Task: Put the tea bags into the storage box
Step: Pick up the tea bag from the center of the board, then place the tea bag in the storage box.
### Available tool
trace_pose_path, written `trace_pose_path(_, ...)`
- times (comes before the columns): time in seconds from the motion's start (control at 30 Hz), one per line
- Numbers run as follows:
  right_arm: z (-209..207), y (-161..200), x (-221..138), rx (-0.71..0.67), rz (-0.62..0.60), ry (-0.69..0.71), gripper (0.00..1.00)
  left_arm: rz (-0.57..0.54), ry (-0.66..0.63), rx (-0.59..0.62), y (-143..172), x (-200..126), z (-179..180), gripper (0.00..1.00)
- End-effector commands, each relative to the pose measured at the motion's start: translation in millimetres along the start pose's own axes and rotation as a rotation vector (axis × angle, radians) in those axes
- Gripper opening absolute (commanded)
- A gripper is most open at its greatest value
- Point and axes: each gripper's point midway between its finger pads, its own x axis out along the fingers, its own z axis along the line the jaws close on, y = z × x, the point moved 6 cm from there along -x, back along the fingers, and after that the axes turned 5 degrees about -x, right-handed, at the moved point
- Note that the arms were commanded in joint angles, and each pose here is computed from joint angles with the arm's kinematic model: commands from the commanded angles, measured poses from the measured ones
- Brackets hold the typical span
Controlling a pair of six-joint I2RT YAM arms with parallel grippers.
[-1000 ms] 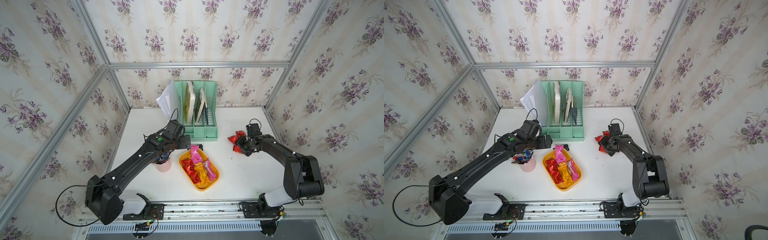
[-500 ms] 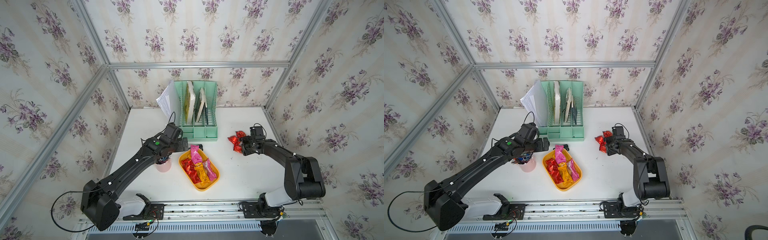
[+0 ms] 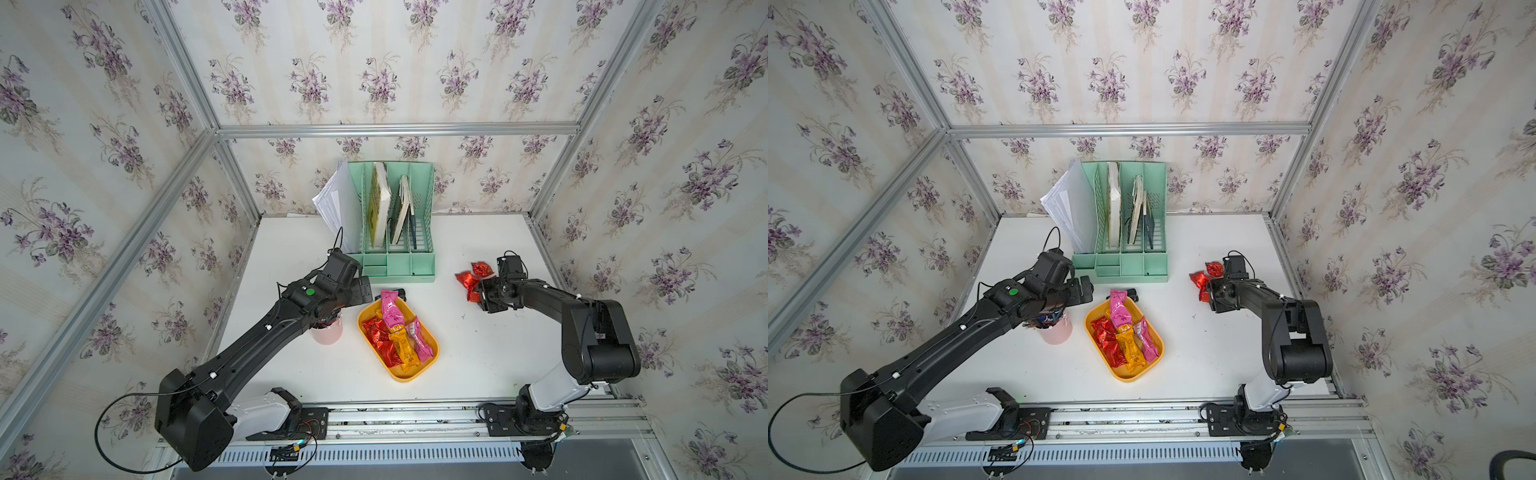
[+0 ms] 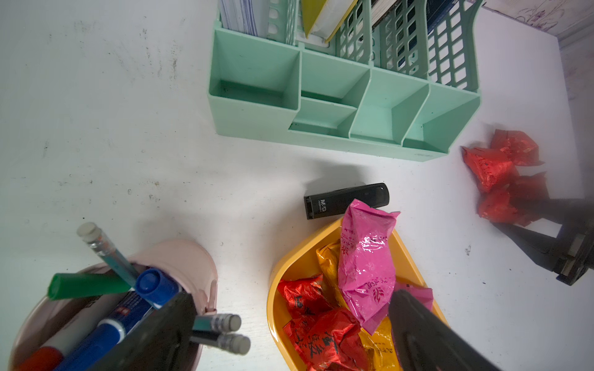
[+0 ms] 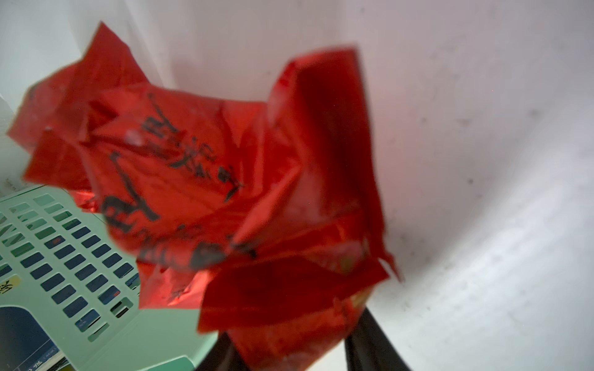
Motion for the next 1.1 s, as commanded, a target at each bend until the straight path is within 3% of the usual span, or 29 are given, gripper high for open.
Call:
trace_pose_path(0.0,-1,-1,-5,0.000,-0.021,-0.003,0.36,-0.006,-0.011,0.000,-2,-1,1,0.99)
trace_pose_path(0.23,-8,5,-29,-0.092,-0.056,-0.024,0.29,0.016,0.004,0.036,2,-2,0,0.99)
trace_pose_path(0.5,-8,41,-58,-0.415,-0.009,-0.066,0.23,0.070,0.055,0.078,7,-1,-3,0.99)
trace_pose_path(0.8,1,103,-87,-0.769,0.073,-0.199,0.22,0.135,0.113,0.107,19,-8,-2,0.99)
trace_pose_path(0.97,10,159,-93,-1.059,0.207,-0.268,0.21,0.151,0.135,0.079,30,-14,5,0.99)
trace_pose_path(1.07,6,210,-93,-1.271,0.318,-0.276,0.21,0.157,0.153,0.057,38,-19,11,0.99)
